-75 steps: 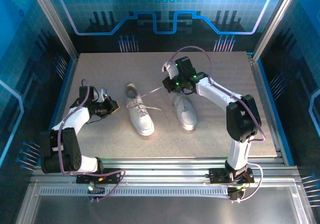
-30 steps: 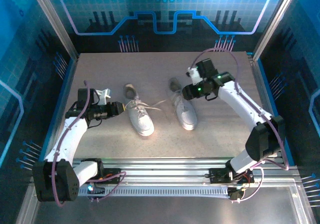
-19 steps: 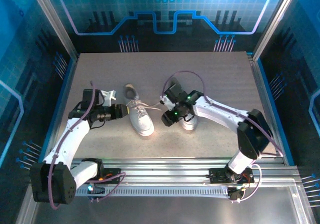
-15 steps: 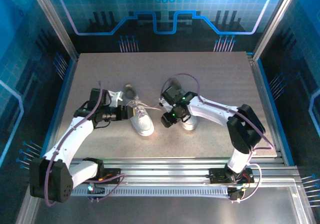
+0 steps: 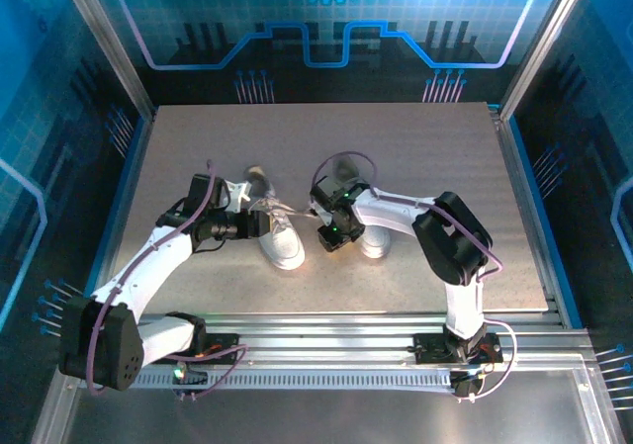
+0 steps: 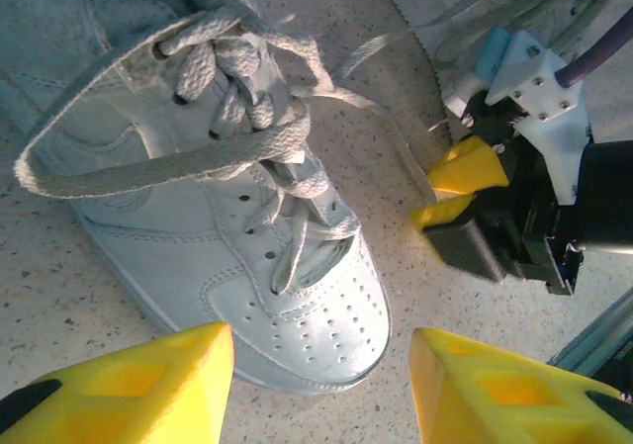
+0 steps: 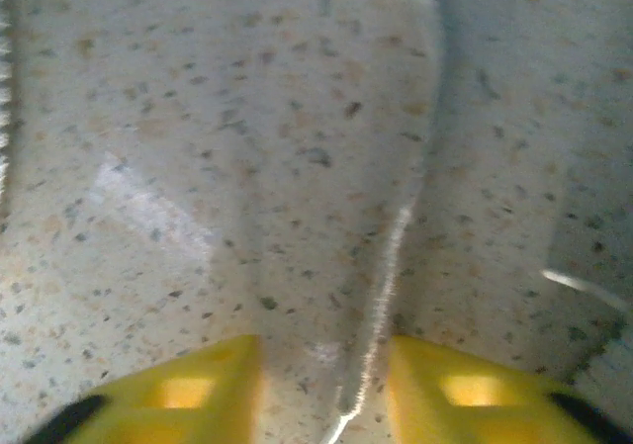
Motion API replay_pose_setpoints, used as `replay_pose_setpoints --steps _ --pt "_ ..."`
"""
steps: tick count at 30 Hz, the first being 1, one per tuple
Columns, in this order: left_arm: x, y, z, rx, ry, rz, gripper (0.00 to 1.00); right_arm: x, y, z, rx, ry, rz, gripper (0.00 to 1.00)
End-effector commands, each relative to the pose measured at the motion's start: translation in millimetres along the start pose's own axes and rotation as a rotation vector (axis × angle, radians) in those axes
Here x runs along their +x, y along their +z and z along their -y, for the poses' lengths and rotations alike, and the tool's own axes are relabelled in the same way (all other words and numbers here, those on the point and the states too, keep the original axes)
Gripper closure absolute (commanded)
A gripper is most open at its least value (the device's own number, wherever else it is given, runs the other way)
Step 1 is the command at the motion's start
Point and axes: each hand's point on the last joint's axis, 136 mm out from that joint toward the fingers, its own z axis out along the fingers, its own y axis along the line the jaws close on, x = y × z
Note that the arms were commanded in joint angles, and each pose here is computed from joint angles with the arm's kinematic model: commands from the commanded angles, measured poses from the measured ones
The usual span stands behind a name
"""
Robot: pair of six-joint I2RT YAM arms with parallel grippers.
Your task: Tie the shoes
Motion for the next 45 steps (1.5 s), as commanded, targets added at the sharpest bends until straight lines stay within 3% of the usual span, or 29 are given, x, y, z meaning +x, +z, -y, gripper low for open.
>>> replay_pose_setpoints --steps 1,3,10,13,16,19,23,29,37,45 --pt "-12.5 -12.5 7.5 -0.020 0.057 0.037 0.48 3.9 5.0 -6.2 -0.050 -0.006 -0.017 0.87" --pt "-15.8 -18.8 7.6 -0.039 0.081 0.055 0.48 2.3 -6.6 -9.2 -0.066 -0.023 0.013 1.00" --pt "-43.1 -62.3 2.5 -0.162 0.183 0.255 0.37 -18.4 -107.1 -33.8 -0.066 -0.180 0.210 1.00" --pt "-54.6 -81.5 -3.2 -0.159 0.065 0.347 0.38 -29.9 -154.1 -53.8 -0.082 -0.266 0.319 1.00" --pt "-57.3 -89.6 -18.7 -0.143 -0.161 0.380 0.40 -37.3 -188.8 -81.4 -0.126 -0.353 0.410 1.00" --pt "-48.0 -79.7 -29.5 -0.064 -0.366 0.330 0.40 -40.0 -215.0 -116.8 -0.201 -0.452 0.481 1.00" --pt "-36.2 -57.5 -36.4 0.033 -0.520 0.248 0.41 -31.2 -239.6 -168.4 -0.305 -0.601 0.552 1.00" --pt "-14.7 -30.1 -45.6 0.083 -0.635 0.182 0.42 -14.0 -250.4 -216.6 -0.408 -0.759 0.601 1.00" --pt "-12.3 -2.3 -56.3 0.104 -0.659 0.168 0.53 -8.4 -215.7 -210.3 -0.377 -0.747 0.523 1.00" --pt "8.2 35.8 -53.8 0.057 -0.601 0.050 0.52 -8.5 -214.4 -213.1 -0.397 -0.735 0.521 1.00"
